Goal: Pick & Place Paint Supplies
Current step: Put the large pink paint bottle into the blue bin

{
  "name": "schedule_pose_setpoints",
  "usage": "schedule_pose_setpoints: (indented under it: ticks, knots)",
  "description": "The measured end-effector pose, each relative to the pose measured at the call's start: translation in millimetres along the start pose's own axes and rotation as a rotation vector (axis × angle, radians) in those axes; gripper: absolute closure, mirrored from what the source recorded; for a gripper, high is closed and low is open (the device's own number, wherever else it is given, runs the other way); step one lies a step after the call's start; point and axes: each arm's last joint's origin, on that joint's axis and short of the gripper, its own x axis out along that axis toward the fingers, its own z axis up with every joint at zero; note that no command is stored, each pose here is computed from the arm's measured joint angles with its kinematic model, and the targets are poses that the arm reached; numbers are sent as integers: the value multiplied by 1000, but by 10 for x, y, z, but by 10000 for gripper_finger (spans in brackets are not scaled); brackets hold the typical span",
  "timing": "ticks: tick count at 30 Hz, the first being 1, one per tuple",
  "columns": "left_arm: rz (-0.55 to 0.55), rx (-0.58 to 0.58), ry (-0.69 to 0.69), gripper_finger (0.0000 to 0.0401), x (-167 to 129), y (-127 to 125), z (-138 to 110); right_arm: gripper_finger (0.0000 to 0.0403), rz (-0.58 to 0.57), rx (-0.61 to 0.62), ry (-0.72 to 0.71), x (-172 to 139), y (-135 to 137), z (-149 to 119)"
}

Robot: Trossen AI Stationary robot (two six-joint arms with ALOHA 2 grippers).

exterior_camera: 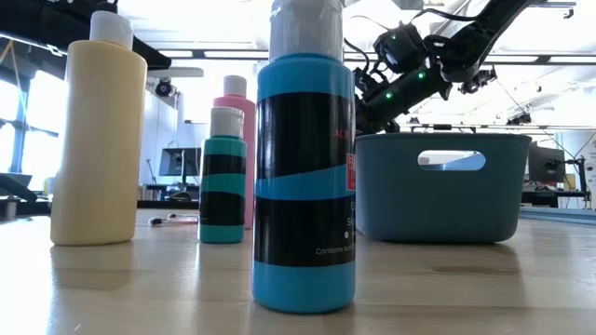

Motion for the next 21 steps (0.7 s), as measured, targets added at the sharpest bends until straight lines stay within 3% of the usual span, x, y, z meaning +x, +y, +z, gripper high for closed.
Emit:
schedule_pose_setpoints:
  ticks: [21]
  knots:
    - [0, 0, 0, 281, 0, 0, 0, 264, 0, -3, 39, -2, -2, -35]
